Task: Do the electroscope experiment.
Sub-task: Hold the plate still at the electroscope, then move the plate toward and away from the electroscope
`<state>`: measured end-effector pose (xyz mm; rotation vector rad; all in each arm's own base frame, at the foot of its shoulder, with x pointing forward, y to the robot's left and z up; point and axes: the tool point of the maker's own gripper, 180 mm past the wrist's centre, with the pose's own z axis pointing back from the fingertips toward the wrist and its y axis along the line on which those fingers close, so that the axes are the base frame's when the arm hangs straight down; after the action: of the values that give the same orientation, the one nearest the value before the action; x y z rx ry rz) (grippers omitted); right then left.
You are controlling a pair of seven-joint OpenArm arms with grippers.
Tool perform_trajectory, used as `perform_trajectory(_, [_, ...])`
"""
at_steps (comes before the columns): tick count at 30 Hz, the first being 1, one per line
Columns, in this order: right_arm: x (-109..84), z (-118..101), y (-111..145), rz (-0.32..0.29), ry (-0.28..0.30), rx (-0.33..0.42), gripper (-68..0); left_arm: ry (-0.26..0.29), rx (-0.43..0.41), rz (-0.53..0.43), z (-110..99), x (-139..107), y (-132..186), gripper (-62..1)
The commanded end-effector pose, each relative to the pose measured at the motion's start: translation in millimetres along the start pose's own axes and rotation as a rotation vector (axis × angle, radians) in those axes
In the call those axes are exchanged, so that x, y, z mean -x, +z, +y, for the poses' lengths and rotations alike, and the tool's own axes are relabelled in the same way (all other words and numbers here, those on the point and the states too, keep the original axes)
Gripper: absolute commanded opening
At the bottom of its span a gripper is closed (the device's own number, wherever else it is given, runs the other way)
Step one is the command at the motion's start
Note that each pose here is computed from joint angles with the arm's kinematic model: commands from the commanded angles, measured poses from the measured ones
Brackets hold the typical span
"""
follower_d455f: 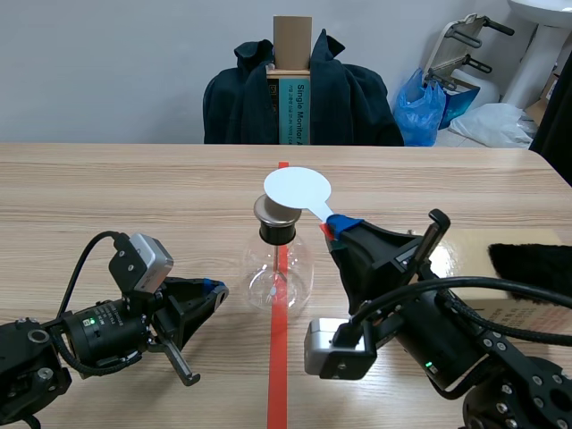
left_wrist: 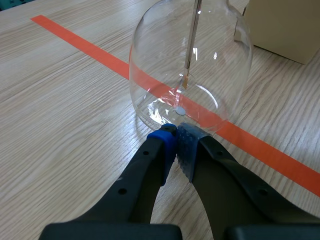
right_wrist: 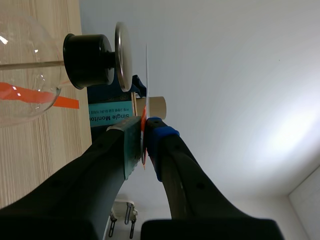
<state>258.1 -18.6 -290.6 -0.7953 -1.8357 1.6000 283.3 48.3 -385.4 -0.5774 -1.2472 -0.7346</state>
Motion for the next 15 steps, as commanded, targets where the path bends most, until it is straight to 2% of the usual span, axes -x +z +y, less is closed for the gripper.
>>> perform_trajectory(1, [5.7, -8.2, -2.9, 0.01, 0.02, 0.027, -66.7, -0.003, -0.005, -0.039, 2.3, -11.4, -4.2, -57.7])
perform_trajectory(15, [48.4, -9.0, 2.7, 0.25, 0.017, 0.029, -66.7, -0.003, -0.006, -0.039, 2.5, -11.5, -4.2, -57.7])
